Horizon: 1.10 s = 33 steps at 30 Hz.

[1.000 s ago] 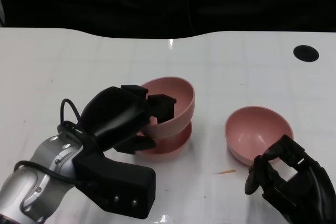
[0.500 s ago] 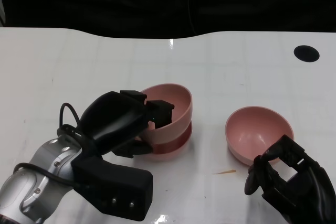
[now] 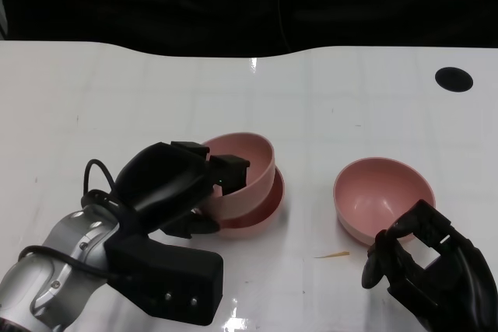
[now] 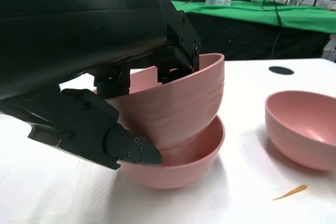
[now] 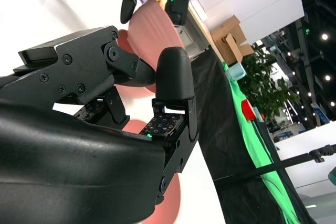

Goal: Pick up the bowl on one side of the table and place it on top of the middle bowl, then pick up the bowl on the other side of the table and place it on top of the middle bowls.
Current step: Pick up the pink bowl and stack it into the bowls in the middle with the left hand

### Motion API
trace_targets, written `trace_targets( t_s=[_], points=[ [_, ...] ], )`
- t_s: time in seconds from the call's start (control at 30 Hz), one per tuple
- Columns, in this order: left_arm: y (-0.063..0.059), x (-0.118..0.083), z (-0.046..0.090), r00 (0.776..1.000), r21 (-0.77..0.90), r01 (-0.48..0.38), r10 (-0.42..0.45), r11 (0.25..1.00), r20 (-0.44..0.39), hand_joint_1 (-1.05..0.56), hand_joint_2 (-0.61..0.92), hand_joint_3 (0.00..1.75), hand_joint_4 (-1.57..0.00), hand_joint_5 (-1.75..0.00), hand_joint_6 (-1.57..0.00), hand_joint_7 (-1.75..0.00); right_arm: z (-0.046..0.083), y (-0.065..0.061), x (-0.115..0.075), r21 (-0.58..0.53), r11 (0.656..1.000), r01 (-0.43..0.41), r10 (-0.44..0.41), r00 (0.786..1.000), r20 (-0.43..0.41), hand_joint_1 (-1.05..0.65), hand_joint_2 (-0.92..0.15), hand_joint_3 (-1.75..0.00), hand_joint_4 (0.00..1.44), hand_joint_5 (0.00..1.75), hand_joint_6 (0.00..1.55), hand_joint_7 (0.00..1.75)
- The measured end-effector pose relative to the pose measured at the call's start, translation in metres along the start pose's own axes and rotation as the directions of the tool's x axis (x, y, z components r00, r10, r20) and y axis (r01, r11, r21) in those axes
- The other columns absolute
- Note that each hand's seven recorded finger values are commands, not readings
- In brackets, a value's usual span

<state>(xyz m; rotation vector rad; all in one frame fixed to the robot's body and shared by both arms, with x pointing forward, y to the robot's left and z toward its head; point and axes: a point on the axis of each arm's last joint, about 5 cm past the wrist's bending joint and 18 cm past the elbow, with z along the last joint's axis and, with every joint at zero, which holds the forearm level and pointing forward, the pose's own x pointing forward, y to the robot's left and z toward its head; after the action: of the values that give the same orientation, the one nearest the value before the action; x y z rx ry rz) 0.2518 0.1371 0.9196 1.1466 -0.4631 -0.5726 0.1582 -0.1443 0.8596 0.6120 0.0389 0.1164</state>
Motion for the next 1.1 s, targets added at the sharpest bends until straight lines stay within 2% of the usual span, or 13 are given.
trace_targets(
  t_s=[0.13,0.17,0.2,0.23,0.37,0.4,0.5,0.57,0.77,0.97,1.0,1.07,1.1],
  points=[
    [0.0,0.002,0.0,1.0,0.011,0.006,-0.006,1.0,0.002,-0.1,0.92,0.23,-0.59,-1.71,-0.6,-1.55,0.0,0.001,0.0,0.001,1.0,0.0,0.0,1.0,0.002,-0.08,-0.71,-0.82,0.82,1.75,0.72,1.48],
    [0.0,0.003,0.0,1.0,0.016,0.009,-0.009,1.0,0.001,-0.1,0.92,0.23,-0.61,-1.65,-0.62,-1.49,0.0,0.001,0.0,0.001,1.0,-0.001,0.001,1.0,0.002,-0.08,-0.71,-0.83,0.82,1.75,0.72,1.48],
    [0.0,0.003,0.0,1.0,0.019,0.013,-0.013,1.0,0.0,-0.11,0.92,0.24,-0.67,-1.5,-0.71,-1.29,0.0,0.002,0.001,0.001,1.0,-0.002,0.002,1.0,0.003,-0.08,-0.71,-0.83,0.82,1.75,0.72,1.48],
    [-0.001,0.004,0.0,1.0,0.019,0.017,-0.017,1.0,-0.002,-0.11,0.92,0.24,-0.7,-1.42,-0.75,-1.19,0.0,0.002,0.001,0.001,1.0,-0.003,0.003,1.0,0.002,-0.08,-0.71,-0.83,0.82,1.75,0.72,1.48],
    [-0.004,0.004,0.001,1.0,0.018,0.027,-0.026,0.999,-0.008,-0.11,0.92,0.24,-0.75,-1.31,-0.82,-1.04,0.0,0.002,0.001,0.001,1.0,-0.005,0.005,1.0,0.001,-0.08,-0.71,-0.83,0.82,1.75,0.72,1.48],
    [-0.004,0.005,0.001,1.0,0.019,0.028,-0.028,0.999,-0.01,-0.11,0.92,0.23,-0.79,-1.22,-0.87,-0.92,0.0,0.002,0.001,0.001,1.0,-0.005,0.005,1.0,0.001,-0.08,-0.71,-0.83,0.82,1.75,0.72,1.49],
    [-0.005,0.01,-0.001,0.999,0.023,0.05,-0.05,0.999,-0.013,-0.15,0.92,0.17,-0.89,-0.95,-1.05,-0.4,0.0,0.003,0.001,-0.003,1.0,-0.003,0.003,1.0,-0.001,-0.08,-0.72,-0.83,0.82,1.75,0.71,1.5],
    [-0.006,0.012,-0.002,0.998,0.026,0.064,-0.063,0.998,-0.015,-0.16,0.92,0.16,-0.93,-0.88,-1.11,-0.26,-0.001,0.003,0.001,-0.007,1.0,-0.003,0.003,1.0,-0.003,-0.08,-0.72,-0.83,0.81,1.75,0.7,1.51],
    [-0.007,0.017,-0.004,0.997,0.029,0.078,-0.078,0.997,-0.008,-0.15,0.92,0.14,-0.91,-0.92,-1.14,-0.15,-0.001,0.004,0.001,-0.004,1.0,-0.002,0.002,1.0,-0.003,-0.07,-0.71,-0.83,0.83,1.75,0.72,1.5],
    [-0.01,0.017,-0.004,0.995,0.037,0.097,-0.097,0.995,-0.011,-0.19,0.92,0.17,-0.91,-0.83,-1.14,-0.09,-0.002,0.006,0.002,0.008,1.0,0.002,-0.002,1.0,0.0,-0.08,-0.71,-0.84,0.83,1.75,0.73,1.5],
    [-0.01,0.017,-0.004,0.995,0.037,0.097,-0.097,0.995,-0.012,-0.19,0.92,0.18,-0.92,-0.79,-1.14,-0.08,-0.002,0.006,0.002,0.008,1.0,0.002,-0.002,1.0,0.0,-0.08,-0.71,-0.84,0.83,1.75,0.72,1.5],
    [-0.011,0.017,-0.005,0.995,0.032,0.101,-0.101,0.994,-0.015,-0.18,0.92,0.21,-1.01,-0.57,-1.14,-0.04,-0.002,0.006,0.002,0.008,1.0,0.002,-0.002,1.0,0.0,-0.08,-0.71,-0.84,0.82,1.75,0.72,1.5],
    [-0.011,0.018,-0.006,0.995,0.027,0.102,-0.102,0.994,-0.017,-0.18,0.92,0.21,-1.04,-0.54,-1.14,-0.04,-0.002,0.006,0.002,0.008,1.0,0.002,-0.002,1.0,0.0,-0.08,-0.71,-0.84,0.82,1.75,0.72,1.5]
  ],
)
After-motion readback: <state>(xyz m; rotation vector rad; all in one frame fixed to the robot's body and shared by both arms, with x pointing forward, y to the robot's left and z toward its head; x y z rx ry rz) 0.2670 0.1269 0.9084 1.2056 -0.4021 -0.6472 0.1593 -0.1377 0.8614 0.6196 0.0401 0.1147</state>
